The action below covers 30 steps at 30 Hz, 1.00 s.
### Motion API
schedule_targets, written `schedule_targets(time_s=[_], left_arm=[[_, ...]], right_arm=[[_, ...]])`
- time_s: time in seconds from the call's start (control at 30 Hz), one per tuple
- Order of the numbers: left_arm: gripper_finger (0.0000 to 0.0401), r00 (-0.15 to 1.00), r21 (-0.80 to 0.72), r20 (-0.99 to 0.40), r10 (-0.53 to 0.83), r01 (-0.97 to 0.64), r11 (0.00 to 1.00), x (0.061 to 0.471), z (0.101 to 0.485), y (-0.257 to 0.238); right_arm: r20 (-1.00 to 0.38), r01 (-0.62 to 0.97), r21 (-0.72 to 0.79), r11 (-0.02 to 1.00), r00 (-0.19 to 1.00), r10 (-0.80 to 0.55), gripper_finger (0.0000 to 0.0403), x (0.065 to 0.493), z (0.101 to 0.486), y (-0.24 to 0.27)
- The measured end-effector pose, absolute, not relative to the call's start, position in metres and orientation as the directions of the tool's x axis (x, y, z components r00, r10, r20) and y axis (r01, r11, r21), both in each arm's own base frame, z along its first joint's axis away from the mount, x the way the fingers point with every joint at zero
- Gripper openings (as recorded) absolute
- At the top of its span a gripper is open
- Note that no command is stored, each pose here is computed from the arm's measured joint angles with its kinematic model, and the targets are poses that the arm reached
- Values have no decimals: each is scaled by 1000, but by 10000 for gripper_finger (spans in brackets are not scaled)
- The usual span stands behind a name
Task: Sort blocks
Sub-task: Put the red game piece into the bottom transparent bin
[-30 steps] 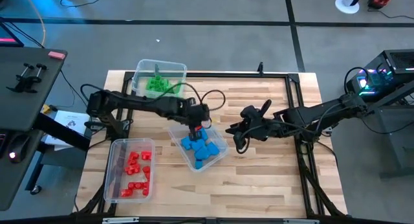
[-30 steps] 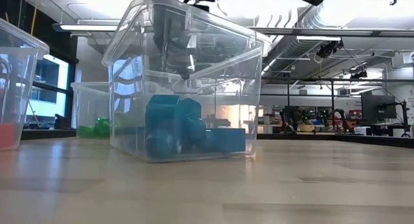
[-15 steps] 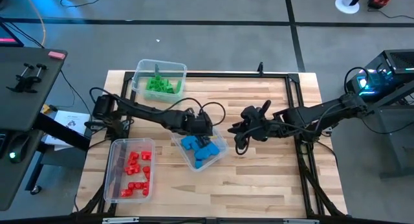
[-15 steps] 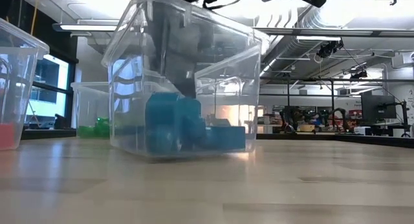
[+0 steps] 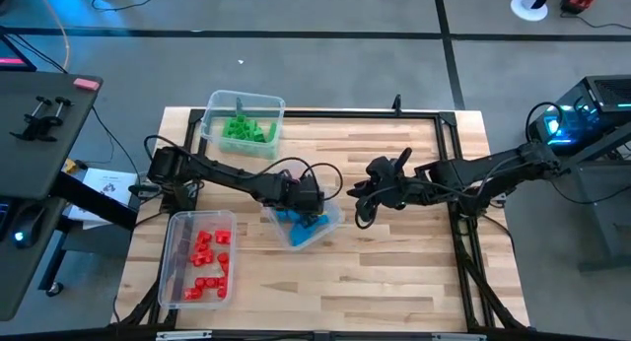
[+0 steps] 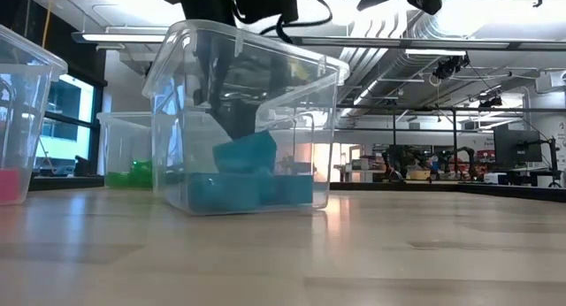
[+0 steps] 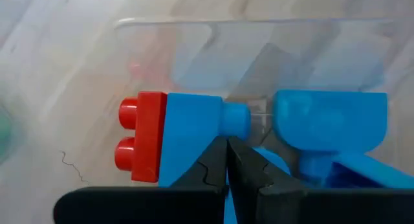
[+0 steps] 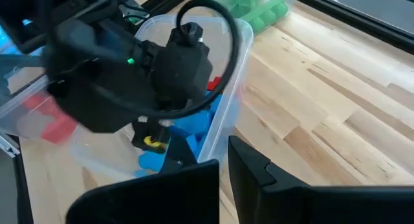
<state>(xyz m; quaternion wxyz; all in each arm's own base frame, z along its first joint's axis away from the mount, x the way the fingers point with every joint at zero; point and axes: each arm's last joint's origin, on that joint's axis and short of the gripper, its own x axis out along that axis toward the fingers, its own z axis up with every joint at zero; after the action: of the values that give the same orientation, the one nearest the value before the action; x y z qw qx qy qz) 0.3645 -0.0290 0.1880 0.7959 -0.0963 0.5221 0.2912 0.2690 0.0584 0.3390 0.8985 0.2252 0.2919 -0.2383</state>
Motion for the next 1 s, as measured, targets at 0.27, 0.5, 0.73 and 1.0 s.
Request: schedule_targets(time_s=[0.27,0.5,0.73,1.0], left_arm=[[0,247,423,-791,560,-440,792,368,174,-28],[0,202,493,-779,594,-389,778,361,159,-19],[0,135,470,-809,572,-436,768,347,142,-5],[0,247,141,-935,256,-403,904,357,141,-17]], right_arm=[[-630,574,268,774,712,-309,0,270,339,53],[-633,562,284,777,718,-288,0,271,339,53],[-634,558,297,775,722,-278,0,271,340,54],[-634,557,299,775,723,-275,0,271,340,54]])
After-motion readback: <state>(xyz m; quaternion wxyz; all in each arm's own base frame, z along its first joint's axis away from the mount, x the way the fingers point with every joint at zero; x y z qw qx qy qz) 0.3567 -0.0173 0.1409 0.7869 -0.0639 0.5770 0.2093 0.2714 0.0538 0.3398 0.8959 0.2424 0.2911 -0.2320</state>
